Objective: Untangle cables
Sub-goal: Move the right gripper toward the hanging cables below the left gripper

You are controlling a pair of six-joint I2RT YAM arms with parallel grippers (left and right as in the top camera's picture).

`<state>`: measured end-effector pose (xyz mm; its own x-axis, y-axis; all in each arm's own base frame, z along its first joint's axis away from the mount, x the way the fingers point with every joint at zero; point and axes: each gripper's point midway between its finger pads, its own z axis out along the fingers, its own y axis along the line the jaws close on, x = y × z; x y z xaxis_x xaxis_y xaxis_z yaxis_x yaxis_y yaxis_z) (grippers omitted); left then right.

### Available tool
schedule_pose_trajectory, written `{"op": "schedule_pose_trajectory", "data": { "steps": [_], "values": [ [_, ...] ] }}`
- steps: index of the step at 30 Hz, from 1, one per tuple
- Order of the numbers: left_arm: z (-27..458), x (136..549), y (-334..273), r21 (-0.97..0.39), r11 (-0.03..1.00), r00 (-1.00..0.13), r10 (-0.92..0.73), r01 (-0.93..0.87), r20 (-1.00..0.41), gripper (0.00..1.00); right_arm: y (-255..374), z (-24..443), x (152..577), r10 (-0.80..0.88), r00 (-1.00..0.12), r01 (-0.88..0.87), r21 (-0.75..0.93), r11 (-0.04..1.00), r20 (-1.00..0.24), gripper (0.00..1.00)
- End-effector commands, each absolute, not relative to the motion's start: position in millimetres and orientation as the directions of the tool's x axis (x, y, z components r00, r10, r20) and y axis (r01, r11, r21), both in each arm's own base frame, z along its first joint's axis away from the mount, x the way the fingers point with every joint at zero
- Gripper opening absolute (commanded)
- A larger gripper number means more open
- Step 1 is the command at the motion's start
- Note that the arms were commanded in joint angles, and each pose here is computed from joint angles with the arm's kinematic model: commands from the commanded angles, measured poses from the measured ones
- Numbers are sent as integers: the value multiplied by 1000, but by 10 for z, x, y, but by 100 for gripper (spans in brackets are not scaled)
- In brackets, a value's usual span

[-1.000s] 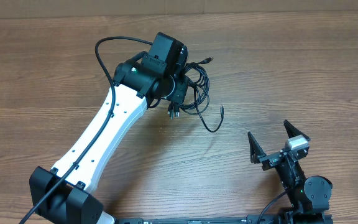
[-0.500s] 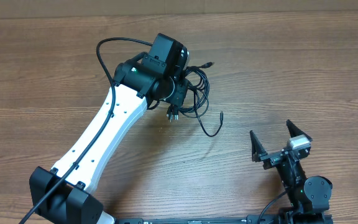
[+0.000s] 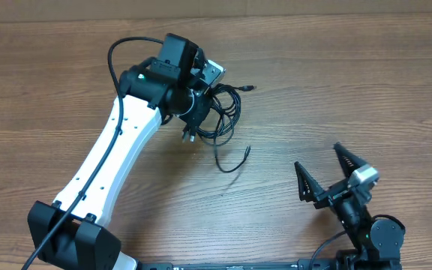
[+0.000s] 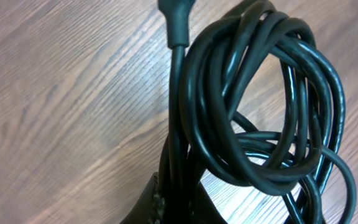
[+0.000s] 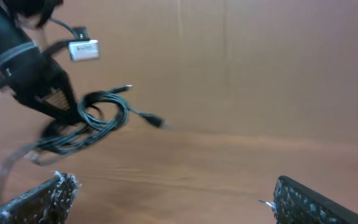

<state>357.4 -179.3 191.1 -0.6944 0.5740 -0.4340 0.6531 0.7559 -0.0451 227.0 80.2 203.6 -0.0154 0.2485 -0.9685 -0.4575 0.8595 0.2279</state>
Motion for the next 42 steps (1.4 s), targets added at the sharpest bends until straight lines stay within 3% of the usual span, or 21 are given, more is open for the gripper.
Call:
{"op": "schedule_pose_trajectory", "data": {
  "steps": [1,6,12,18,23,27,31,35,38,42],
  "values": [
    [2035,3541,-1864,51,553,-471,752,832,-462,4,990,1939,2171,467,-242,-506,521,687,-851,100],
    [2020,3534,-1833,103,476,-390,809,873,-439,4,1105,1983,2061,504,-359,-512,617,598,-786,100],
    [2039,3550,-1866,107,462,-370,810,880,-455,4,1129,2308,1927,497,-398,-503,636,585,-771,100],
    [2065,3542,-1931,41,528,-444,751,848,-489,4,1225,2645,1849,462,-476,-510,663,548,-748,100],
    [2076,3542,-1957,-24,606,-534,681,795,-500,4,1432,2899,1832,374,-601,-550,705,448,-707,100],
    [2149,3434,-2148,-137,565,-537,640,813,-550,4,1566,3007,1897,299,-665,-584,726,363,-684,100],
    [2226,3328,-2304,-238,527,-555,596,816,-580,4,1583,2806,2088,294,-739,-502,787,359,-606,100],
    [2228,3316,-2323,-276,559,-602,564,782,-564,4,1653,2734,2138,282,-845,-386,883,267,-454,100],
    [2224,3277,-2378,-276,550,-597,573,788,-562,4,1753,2863,2034,160,-801,-551,815,178,-577,95],
    [2180,3249,-2418,-248,572,-602,589,782,-539,4,1826,2958,1992,113,-756,-633,764,127,-645,92]
  ]
}}
